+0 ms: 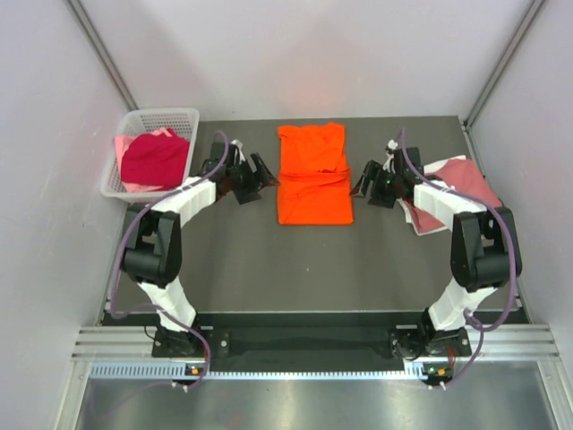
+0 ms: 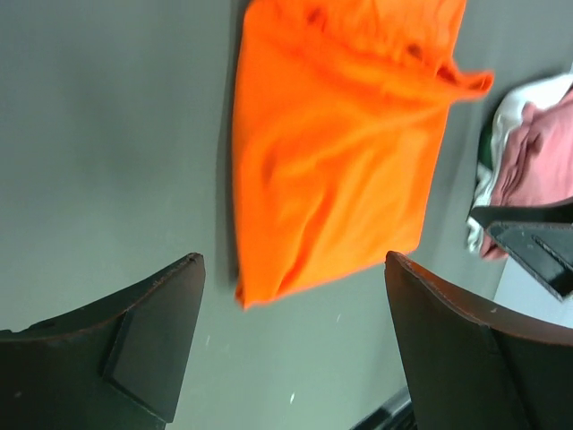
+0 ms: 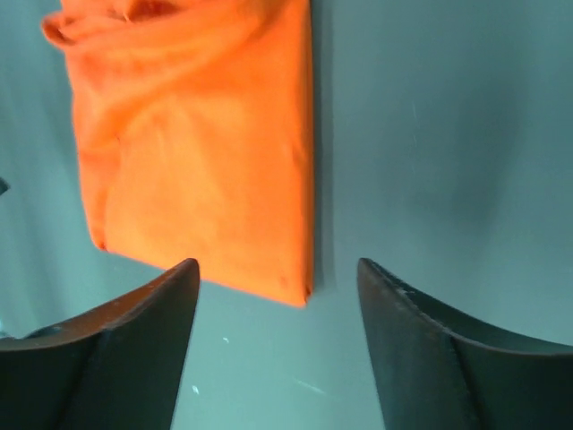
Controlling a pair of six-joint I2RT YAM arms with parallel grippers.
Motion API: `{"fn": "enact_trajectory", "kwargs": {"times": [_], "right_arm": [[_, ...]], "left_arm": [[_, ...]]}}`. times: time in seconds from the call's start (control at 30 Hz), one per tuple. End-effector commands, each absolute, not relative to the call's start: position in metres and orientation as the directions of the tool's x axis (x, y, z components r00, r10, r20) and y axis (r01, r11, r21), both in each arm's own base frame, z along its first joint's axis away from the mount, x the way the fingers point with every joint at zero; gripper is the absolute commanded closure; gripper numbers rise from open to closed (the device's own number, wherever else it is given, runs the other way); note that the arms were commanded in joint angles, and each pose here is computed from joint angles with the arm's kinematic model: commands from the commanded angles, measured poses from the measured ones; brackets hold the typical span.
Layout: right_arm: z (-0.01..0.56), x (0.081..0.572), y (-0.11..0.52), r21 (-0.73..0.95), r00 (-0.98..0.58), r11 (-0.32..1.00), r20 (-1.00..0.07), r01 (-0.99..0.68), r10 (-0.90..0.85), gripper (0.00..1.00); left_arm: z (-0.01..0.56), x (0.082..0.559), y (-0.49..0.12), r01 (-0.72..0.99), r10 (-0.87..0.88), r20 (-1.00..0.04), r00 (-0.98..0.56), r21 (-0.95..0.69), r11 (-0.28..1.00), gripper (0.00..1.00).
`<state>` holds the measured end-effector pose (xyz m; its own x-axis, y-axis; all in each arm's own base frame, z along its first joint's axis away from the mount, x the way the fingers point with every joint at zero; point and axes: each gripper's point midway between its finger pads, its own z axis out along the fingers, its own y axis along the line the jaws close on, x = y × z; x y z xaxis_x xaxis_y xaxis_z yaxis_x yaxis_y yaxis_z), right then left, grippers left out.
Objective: Fold and stack the t-shirts
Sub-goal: Fold the tshirt
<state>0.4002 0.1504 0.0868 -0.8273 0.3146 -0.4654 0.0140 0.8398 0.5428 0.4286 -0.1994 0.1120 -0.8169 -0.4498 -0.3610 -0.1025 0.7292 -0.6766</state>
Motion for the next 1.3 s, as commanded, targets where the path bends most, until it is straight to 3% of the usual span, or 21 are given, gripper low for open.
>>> {"fn": "enact_trajectory", "kwargs": {"times": [0.0, 0.07, 0.47, 0.8, 0.9, 1.07, 1.27], "right_arm": [[0.110, 0.395, 0.156, 0.526, -0.756, 0.845, -0.588, -0.090, 0.286, 0.32], [0.099, 0.381, 0.154, 0.505, -0.758, 0.858, -0.594, -0.091, 0.269, 0.39], [0.078, 0.361, 0.158, 0.455, -0.709, 0.869, -0.677, -0.194, 0.196, 0.36], [0.053, 0.360, 0.171, 0.446, -0.743, 0.869, -0.651, -0.212, 0.153, 0.44], [0.049, 0.360, 0.175, 0.460, -0.758, 0.860, -0.636, -0.221, 0.146, 0.49], [0.040, 0.363, 0.181, 0.468, -0.777, 0.856, -0.615, -0.221, 0.136, 0.54], [0.040, 0.365, 0.189, 0.477, -0.784, 0.845, -0.609, -0.242, 0.120, 0.78]], "left_arm": [[0.127, 0.409, -0.197, -0.013, -0.417, -0.441, -0.795, -0.674, 0.738, 0.14], [0.118, 0.393, -0.197, -0.011, -0.400, -0.435, -0.807, -0.666, 0.746, 0.14], [0.080, 0.361, -0.196, 0.140, -0.238, -0.523, -0.818, -0.583, 0.801, 0.17], [0.058, 0.357, -0.218, 0.209, -0.181, -0.535, -0.825, -0.588, 0.782, 0.30], [0.050, 0.358, -0.225, 0.214, -0.167, -0.521, -0.837, -0.593, 0.776, 0.34], [0.043, 0.366, -0.232, 0.207, -0.149, -0.509, -0.848, -0.575, 0.791, 0.52], [0.038, 0.366, -0.235, 0.214, -0.139, -0.502, -0.854, -0.582, 0.785, 0.63]]}}
